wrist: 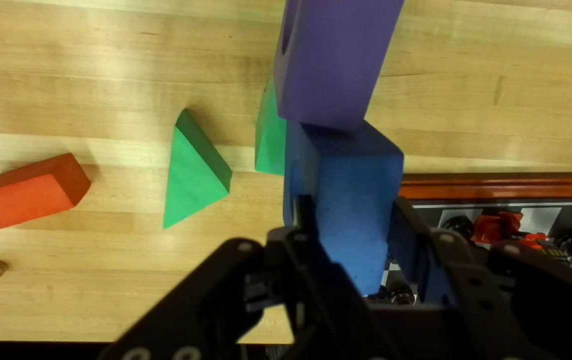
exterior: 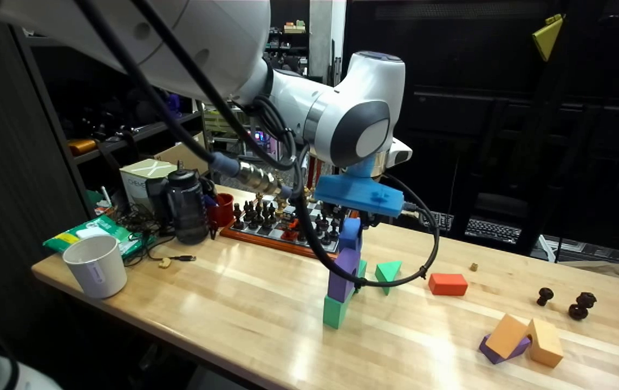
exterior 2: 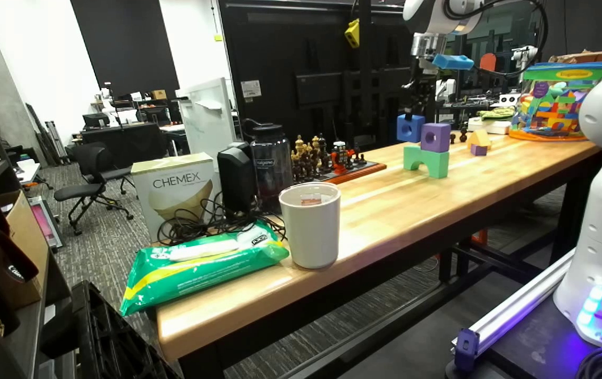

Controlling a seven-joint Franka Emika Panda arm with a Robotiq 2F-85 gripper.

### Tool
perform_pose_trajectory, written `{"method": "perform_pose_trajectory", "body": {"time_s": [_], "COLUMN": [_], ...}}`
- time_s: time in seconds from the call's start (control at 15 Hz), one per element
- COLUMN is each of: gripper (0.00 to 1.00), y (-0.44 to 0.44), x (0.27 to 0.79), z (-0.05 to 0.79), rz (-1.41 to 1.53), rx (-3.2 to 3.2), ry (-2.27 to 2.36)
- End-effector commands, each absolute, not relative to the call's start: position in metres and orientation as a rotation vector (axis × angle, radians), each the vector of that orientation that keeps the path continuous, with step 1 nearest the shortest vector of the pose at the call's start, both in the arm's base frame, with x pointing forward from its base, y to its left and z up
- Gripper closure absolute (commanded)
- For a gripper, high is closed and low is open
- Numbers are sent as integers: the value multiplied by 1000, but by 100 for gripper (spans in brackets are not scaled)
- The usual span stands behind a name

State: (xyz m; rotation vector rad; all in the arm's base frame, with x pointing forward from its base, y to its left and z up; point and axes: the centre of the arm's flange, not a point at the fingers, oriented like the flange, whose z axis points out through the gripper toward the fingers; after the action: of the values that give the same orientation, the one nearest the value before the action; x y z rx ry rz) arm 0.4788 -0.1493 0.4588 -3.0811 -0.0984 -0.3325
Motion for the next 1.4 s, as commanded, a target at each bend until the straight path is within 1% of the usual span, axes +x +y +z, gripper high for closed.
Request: {"method": "perform_pose_trajectory", "body": {"time_s": [0.0, 1.33], "gripper": [86, 86], "y": [-149, -158], "x": [474, 474], "z": [458, 448], "rz": [-335, -303], "rx": [-3078, -3070], "ry": [-93, -74]}}
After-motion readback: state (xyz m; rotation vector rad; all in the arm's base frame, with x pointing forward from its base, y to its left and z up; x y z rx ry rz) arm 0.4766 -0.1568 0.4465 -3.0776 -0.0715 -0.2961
